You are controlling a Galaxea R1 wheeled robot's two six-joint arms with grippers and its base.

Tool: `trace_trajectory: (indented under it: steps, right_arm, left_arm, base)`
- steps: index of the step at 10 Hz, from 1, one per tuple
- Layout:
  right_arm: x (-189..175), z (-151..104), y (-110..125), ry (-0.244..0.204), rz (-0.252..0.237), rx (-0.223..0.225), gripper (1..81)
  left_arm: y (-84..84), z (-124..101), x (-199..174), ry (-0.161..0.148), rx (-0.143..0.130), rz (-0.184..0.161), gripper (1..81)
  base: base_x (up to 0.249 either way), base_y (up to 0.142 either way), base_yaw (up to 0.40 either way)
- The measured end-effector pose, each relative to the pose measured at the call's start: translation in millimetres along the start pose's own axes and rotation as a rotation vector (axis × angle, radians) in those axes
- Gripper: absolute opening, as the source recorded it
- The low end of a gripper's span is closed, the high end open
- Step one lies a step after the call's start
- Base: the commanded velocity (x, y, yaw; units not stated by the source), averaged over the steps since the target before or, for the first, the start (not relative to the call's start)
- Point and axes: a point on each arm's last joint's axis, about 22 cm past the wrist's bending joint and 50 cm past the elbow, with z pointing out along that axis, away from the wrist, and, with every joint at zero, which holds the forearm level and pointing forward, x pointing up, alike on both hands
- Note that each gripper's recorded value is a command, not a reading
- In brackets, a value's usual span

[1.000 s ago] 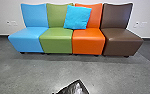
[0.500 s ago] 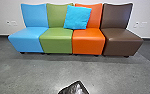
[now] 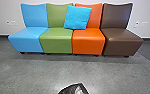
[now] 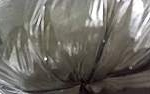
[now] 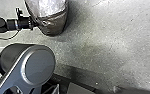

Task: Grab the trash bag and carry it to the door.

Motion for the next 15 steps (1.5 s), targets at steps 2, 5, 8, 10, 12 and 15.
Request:
trace_trajectory:
  steps: [2,5,8,10,12,15]
  right_arm:
    - [0,0,0,0.0,0.0,0.0,81.1]
    - [1,3,-2,-0.001,-0.002,0.005,81.1]
    - [4,-1,-6,-0.013,0.008,0.005,81.1]
    - [6,-3,-18,-0.04,0.027,0.015,81.1]
    - [7,-10,-21,-0.044,0.041,-0.003,81.1]
    - [4,-24,-44,-0.031,0.032,-0.005,81.1]
  left_arm:
    - [-1.1,1,-1,0.002,0.002,-0.001,1.0]
    - [-3.4,0,-2,0.003,0.004,-0.004,1.0]
    - [-6.0,-5,-11,-0.018,0.01,-0.012,1.0]
    - [-13.9,-21,-38,-0.108,0.023,-0.029,1.0]
    - [-19.2,-48,-53,-0.157,0.031,-0.03,1.0]
    - [4.4,-100,-25,-0.113,0.014,-0.005,1.0]
  base:
    - [0.0,0.0,0.0]
    - [0.0,0.0,0.0]
    - [0.0,0.0,0.0]
    - [0.0,0.0,0.0]
    - [0.0,0.0,0.0]
    - [0.0,0.0,0.0]
